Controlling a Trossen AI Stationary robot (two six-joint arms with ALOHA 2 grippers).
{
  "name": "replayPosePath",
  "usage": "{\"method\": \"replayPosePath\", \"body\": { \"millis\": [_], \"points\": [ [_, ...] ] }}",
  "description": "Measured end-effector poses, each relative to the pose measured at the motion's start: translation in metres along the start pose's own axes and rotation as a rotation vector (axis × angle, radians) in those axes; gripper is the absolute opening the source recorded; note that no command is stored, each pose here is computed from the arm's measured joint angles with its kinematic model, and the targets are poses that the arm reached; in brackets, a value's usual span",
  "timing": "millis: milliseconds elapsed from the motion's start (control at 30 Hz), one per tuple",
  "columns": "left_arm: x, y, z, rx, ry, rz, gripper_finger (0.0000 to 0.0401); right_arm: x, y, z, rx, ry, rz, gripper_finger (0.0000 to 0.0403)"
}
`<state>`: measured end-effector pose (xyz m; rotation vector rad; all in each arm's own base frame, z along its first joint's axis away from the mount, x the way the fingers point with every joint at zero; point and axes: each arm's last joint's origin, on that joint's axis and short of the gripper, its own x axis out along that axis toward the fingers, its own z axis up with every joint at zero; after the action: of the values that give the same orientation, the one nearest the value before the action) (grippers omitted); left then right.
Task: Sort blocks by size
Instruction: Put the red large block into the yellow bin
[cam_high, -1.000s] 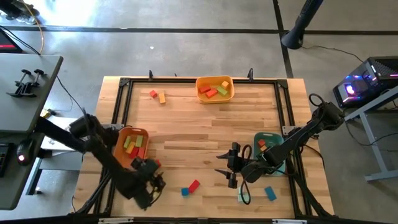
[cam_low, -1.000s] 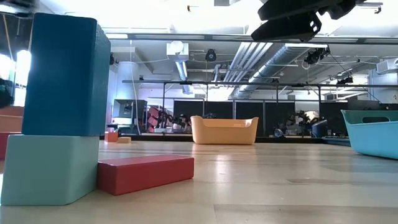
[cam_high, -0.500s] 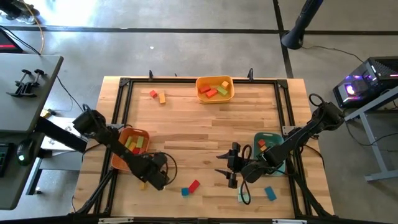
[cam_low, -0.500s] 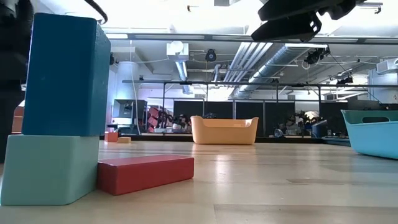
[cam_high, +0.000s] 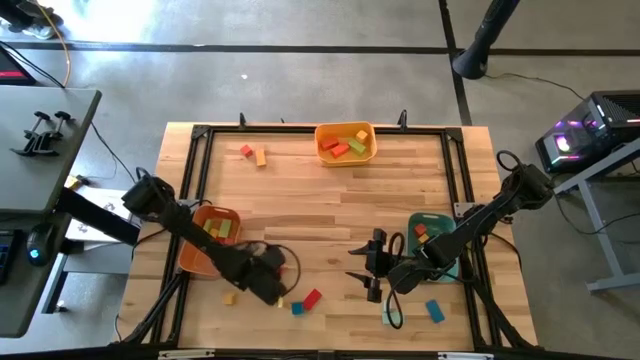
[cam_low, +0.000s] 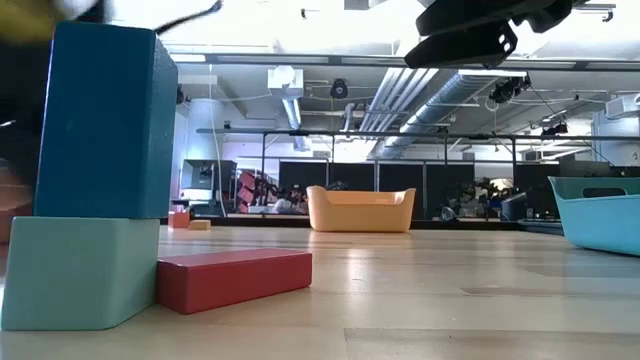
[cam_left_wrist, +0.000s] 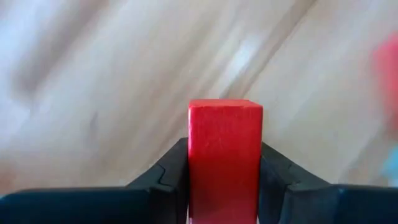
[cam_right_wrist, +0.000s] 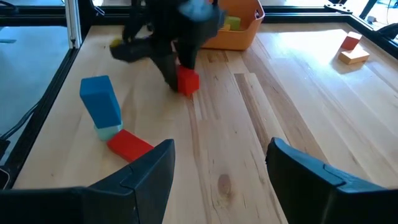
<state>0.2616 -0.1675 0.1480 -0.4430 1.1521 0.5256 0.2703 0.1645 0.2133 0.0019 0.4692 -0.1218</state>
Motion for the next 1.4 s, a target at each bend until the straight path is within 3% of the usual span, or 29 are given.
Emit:
{"method": "replayPosePath", "body": {
  "millis": [200,400,500,600,733,833,1000,1200,1400],
  "points": [
    [-0.019,-0.011,0.056,0.121,-0.234,-0.053,0.0098,-0.019,0.004,0.002,-0.059,0.004,-0.016,0.0243],
    [-0.02,0.008,0.154,0.264,-0.509,-0.143,0.0098,-0.061,0.0,0.005,-0.071,-0.036,-0.13,0.0243],
    [-0.018,0.039,0.206,0.257,-0.624,-0.227,0.0098,-0.077,-0.002,0.004,-0.056,-0.072,-0.19,0.0243],
    [-0.02,0.078,0.252,0.246,-0.657,-0.144,0.0098,-0.083,-0.001,0.001,-0.061,-0.096,-0.241,0.0243],
    [-0.012,0.126,0.303,0.232,-0.543,-0.002,0.0098,-0.08,-0.006,0.0,-0.078,-0.094,-0.292,0.0243],
    [0.005,0.157,0.333,0.24,-0.447,0.008,0.0098,-0.074,-0.014,0.002,-0.104,-0.08,-0.339,0.0243],
    [0.043,0.19,0.357,0.268,-0.254,0.024,0.0098,-0.06,-0.033,0.007,-0.127,-0.052,-0.451,0.0243],
    [0.068,0.204,0.362,0.291,-0.118,0.049,0.0103,-0.044,-0.065,0.006,-0.157,-0.015,-0.661,0.0243],
    [0.077,0.205,0.356,0.387,-0.04,0.054,0.0182,-0.03,-0.095,0.009,-0.129,0.028,-0.784,0.0243]
  ]
}}
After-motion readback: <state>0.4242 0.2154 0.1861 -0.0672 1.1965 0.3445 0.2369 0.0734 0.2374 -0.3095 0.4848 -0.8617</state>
